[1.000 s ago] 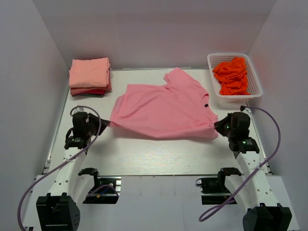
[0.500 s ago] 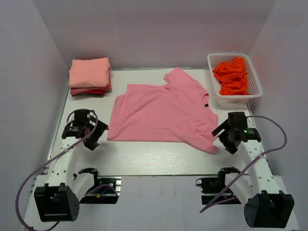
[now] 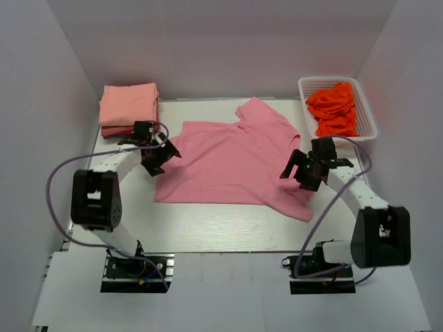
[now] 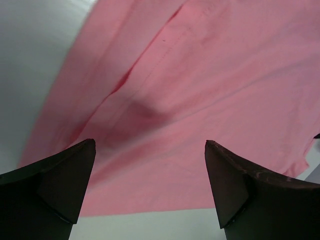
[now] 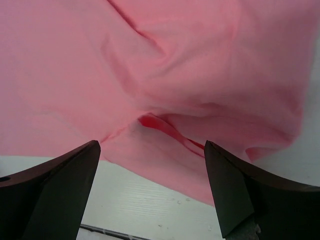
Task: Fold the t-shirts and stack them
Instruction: Flatten out the tshirt
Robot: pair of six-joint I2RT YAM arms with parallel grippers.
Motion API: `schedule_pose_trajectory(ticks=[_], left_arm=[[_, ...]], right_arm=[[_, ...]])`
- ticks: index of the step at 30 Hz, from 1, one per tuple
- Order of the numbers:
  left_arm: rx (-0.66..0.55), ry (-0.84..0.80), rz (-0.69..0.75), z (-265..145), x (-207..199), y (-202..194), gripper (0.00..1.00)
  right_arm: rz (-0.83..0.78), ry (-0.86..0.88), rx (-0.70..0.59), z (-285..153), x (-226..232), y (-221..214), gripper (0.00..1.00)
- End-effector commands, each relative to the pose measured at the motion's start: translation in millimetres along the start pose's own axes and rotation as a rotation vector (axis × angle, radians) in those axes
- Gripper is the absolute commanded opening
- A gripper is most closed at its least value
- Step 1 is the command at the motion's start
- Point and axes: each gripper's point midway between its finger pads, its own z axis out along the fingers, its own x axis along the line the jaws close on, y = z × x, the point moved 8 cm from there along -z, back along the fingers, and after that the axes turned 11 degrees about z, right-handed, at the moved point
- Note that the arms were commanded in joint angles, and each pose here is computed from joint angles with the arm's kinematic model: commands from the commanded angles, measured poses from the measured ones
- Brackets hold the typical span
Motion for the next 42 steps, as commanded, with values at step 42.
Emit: schedule_pose_trajectory(ticks=[42], left_arm=[[-0.173, 0.1, 0.329, 63, -89, 134, 0.81]], right_arm=[[-0.352, 0.007, -0.104, 9, 68, 58, 0.9]])
